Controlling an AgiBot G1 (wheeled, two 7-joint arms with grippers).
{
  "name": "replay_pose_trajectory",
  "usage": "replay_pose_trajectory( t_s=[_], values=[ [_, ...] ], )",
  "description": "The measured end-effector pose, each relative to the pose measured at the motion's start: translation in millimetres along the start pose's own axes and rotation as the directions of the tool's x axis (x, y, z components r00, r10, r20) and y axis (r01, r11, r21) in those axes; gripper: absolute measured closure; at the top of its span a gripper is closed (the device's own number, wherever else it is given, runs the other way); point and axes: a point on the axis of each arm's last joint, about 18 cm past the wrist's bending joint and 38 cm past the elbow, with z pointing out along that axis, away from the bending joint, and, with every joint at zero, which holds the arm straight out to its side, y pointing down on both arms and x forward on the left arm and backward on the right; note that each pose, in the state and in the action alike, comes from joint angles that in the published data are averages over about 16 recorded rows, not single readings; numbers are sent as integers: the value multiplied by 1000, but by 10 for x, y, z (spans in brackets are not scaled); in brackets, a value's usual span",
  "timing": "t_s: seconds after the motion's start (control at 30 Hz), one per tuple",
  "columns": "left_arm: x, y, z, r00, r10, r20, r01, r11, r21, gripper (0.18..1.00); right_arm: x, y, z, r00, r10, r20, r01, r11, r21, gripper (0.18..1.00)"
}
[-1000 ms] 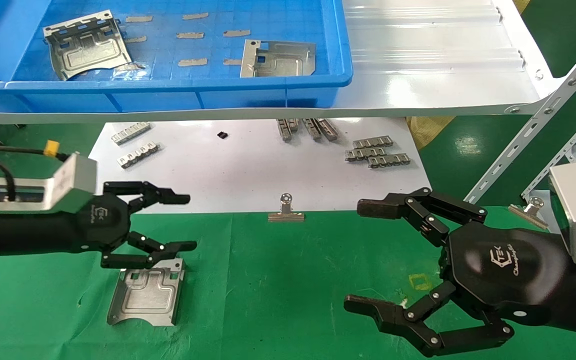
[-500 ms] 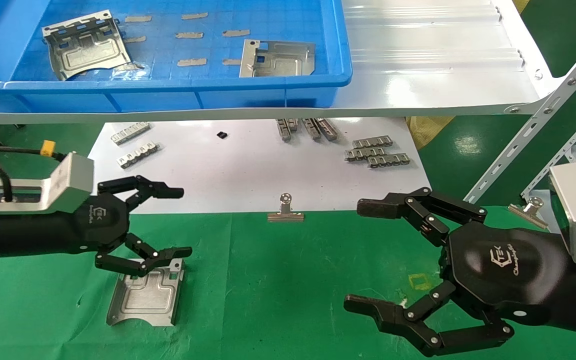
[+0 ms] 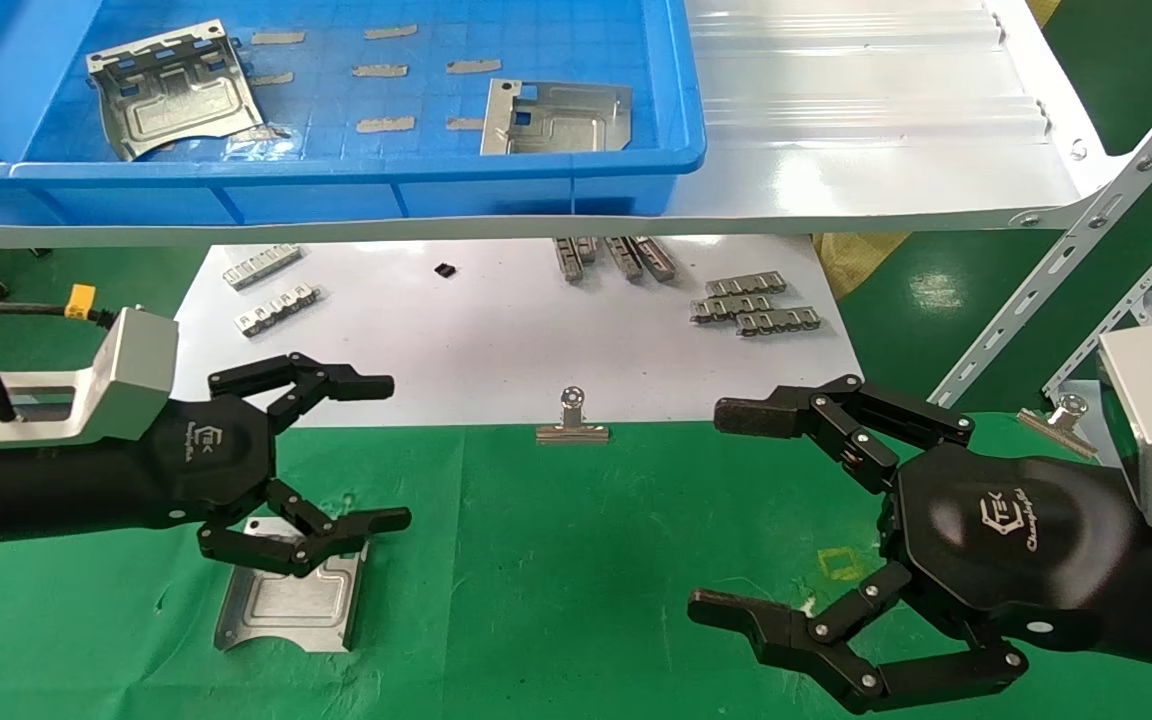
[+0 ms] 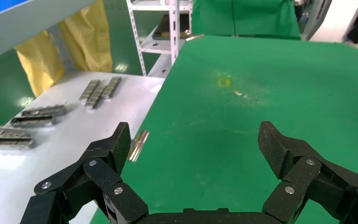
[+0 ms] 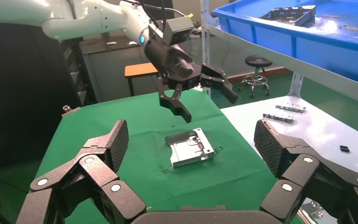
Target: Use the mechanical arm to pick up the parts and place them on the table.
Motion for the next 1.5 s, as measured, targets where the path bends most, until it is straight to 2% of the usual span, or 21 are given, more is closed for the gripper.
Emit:
replay_pose_trajectory(
  t_s=[0.8,1.5],
  values=[
    [459,-318,-53,998,-48,-49,54,989,139,183,0,0,0,1000,0,0,0,1000,0,178],
    [872,-610,-156,993,-62,-100,80,978,192,183,0,0,0,1000,0,0,0,1000,0,178]
  ],
)
